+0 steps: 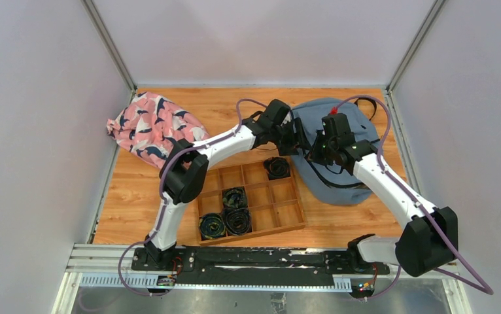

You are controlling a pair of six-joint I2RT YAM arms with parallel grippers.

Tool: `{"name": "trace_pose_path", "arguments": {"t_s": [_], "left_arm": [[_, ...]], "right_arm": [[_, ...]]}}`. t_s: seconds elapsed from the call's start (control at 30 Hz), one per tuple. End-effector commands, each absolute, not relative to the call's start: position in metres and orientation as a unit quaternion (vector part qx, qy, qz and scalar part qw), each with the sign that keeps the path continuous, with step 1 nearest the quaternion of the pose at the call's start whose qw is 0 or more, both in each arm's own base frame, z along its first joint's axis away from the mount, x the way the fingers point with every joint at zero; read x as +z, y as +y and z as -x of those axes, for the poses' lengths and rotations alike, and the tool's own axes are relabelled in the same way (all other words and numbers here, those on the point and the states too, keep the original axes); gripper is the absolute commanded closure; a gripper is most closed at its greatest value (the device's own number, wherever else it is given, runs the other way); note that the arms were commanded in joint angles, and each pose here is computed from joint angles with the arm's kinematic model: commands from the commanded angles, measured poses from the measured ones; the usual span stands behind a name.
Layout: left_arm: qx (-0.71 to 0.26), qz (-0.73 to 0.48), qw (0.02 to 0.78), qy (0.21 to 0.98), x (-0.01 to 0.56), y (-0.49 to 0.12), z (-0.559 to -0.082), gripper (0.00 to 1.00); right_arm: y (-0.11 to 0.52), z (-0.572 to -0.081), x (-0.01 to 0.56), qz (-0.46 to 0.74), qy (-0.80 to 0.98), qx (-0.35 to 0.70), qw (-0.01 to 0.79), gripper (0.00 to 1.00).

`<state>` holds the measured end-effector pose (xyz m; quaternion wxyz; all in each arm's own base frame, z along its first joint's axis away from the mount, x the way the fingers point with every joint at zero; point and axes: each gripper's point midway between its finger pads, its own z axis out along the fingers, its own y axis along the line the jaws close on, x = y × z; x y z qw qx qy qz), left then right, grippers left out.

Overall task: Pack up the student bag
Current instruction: Zip the student bag at the center of the board.

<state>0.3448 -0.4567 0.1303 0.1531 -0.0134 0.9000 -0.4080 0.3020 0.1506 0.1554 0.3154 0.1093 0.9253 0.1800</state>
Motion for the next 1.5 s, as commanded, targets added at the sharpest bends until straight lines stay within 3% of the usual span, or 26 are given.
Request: {"name": "trace_pose_path", "arguments": {"t_s": [0.0,0.5,0.8,1.47], "left_arm": [[-0.423,0.018,0.159,0.892,0.136,-0.467,-0.352,0.34],[-0.434,0.030,0.157,0.887,0.133,-0.476,-0.360,0.62],[-0.437,0.030,0.157,0.885,0.130,-0.477,-0.369,1.00],[-0.414,0.069,0.210,0.883,0.137,-0.401,-0.450,1.00]], "right_arm": [[0.159,-0.306,0.181,-0.093,0.911,0.201,0.347,1.00],[0.161,-0.303,0.183,-0.089,0.909,0.210,0.348,1.00],[0.147,-0.293,0.174,-0.095,0.916,0.182,0.345,1.00],[0.104,-0.258,0.146,-0.135,0.928,0.114,0.328,1.00]]}}
